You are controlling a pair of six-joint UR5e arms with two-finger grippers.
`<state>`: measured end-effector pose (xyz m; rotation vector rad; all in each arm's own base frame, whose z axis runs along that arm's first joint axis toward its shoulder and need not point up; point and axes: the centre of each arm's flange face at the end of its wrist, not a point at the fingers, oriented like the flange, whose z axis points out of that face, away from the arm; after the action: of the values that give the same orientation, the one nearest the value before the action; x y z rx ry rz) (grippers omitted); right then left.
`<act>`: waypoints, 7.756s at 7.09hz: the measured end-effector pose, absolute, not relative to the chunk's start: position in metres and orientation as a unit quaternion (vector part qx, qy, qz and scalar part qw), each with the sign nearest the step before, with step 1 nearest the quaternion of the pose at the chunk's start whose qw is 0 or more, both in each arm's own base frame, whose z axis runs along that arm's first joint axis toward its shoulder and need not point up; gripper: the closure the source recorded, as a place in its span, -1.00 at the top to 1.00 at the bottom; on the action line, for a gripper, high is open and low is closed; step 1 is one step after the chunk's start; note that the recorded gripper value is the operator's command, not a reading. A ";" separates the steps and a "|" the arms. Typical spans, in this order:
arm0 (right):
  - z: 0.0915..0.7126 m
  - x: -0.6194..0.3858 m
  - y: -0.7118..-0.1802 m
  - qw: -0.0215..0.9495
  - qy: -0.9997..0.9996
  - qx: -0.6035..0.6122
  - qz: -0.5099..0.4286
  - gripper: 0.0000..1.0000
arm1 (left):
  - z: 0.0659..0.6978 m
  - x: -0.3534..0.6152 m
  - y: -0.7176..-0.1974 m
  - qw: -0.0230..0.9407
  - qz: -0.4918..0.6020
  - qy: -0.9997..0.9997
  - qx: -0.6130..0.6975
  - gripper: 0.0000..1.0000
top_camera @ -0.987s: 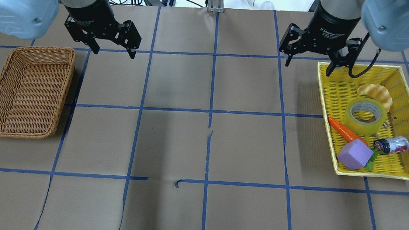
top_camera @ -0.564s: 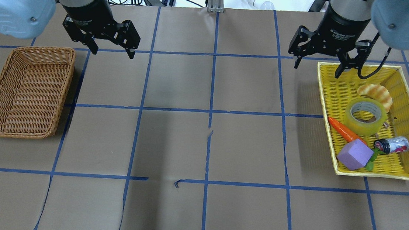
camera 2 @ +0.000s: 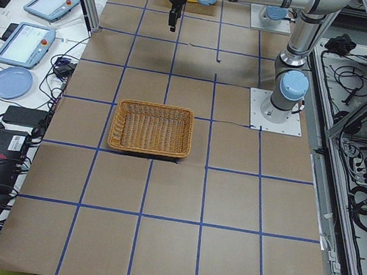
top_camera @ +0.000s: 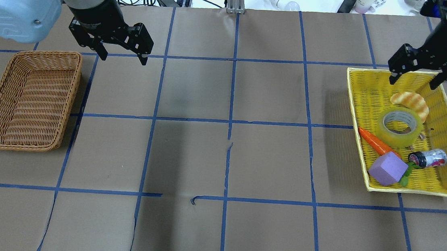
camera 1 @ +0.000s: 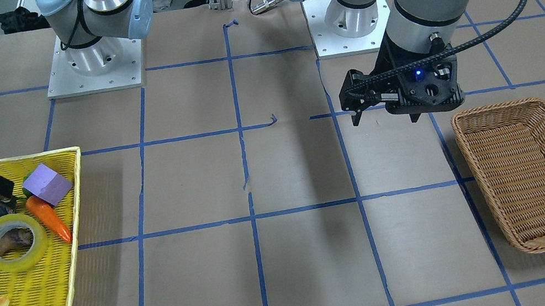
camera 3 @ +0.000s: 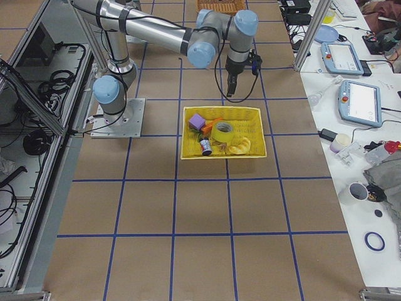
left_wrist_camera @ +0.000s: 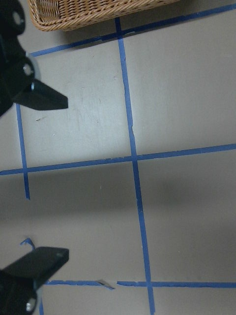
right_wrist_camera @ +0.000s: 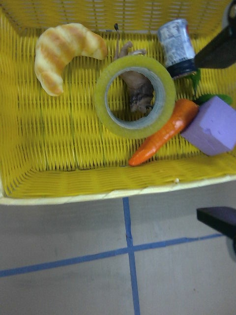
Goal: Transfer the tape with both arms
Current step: 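Lower the right gripper onto the yellow tape roll and grasp it, then carry the tape roll with the right gripper to the table center, then release the tape roll with the right gripper while the left gripper approaches, then lower the left gripper onto the tape roll while the right arm returns to rest, then grasp the tape roll with the left gripper and carry it into the wicker basket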
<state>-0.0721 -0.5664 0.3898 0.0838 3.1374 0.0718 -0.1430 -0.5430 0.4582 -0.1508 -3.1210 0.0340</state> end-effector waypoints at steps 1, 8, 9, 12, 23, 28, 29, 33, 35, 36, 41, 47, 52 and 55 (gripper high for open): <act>0.355 -0.107 -0.568 -0.005 1.000 0.003 0.018 1.00 | 0.456 -0.143 -0.543 0.009 0.009 -0.999 -0.048 1.00; 0.232 -0.151 -0.561 -0.006 0.999 -0.003 0.037 -0.99 | 0.446 -0.144 -0.548 0.013 0.005 -0.999 -0.048 1.00; 0.230 -0.153 -0.560 -0.007 0.999 -0.003 0.038 -1.00 | 0.446 -0.144 -0.548 0.014 0.005 -0.999 -0.048 1.00; 0.235 -0.158 -0.560 -0.027 0.999 -0.004 0.046 -1.00 | 0.446 -0.144 -0.548 0.015 0.005 -0.999 -0.048 1.00; 0.318 0.266 -0.544 -0.001 0.992 0.129 -0.014 -1.00 | 0.444 -0.140 -0.550 0.011 0.003 -0.999 -0.045 1.00; 0.215 0.424 -0.473 -0.016 0.986 0.163 0.010 1.00 | 0.439 -0.139 -0.553 0.011 0.000 -0.999 -0.044 1.00; 0.215 0.427 -0.470 -0.017 0.987 0.160 0.008 1.00 | 0.439 -0.139 -0.553 0.012 -0.001 -0.999 -0.044 1.00; 0.294 0.328 -0.520 -0.005 0.989 0.146 -0.014 1.00 | 0.432 -0.144 -0.550 0.017 -0.008 -0.999 -0.042 1.00; 0.342 0.220 -0.553 -0.007 0.992 0.123 -0.020 1.00 | 0.401 -0.156 -0.538 0.039 -0.035 -0.998 -0.038 1.00; 0.365 0.173 -0.558 -0.011 0.995 0.101 -0.020 1.00 | 0.377 -0.170 -0.528 0.048 -0.042 -0.997 -0.038 1.00; 0.454 0.107 -0.538 -0.026 0.997 0.064 -0.016 1.00 | 0.233 -0.208 -0.481 0.045 -0.052 -0.997 -0.044 1.00; 0.468 0.126 -0.527 0.027 0.999 0.007 -0.016 1.00 | 0.176 -0.212 -0.502 0.045 -0.045 -0.997 -0.051 -1.00; 0.459 0.116 -0.529 -0.014 1.000 0.001 -0.012 1.00 | 0.240 -0.143 -0.538 -0.014 -0.018 -0.998 -0.066 -1.00; 0.459 0.116 -0.529 -0.015 1.000 0.001 -0.014 1.00 | 0.315 0.017 -0.577 -0.013 -0.038 -0.994 -0.107 -1.00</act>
<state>0.1159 -0.5290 0.4594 0.0034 3.1708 -0.0433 0.0174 -0.5765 0.3151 -0.3375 -3.1472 -0.1193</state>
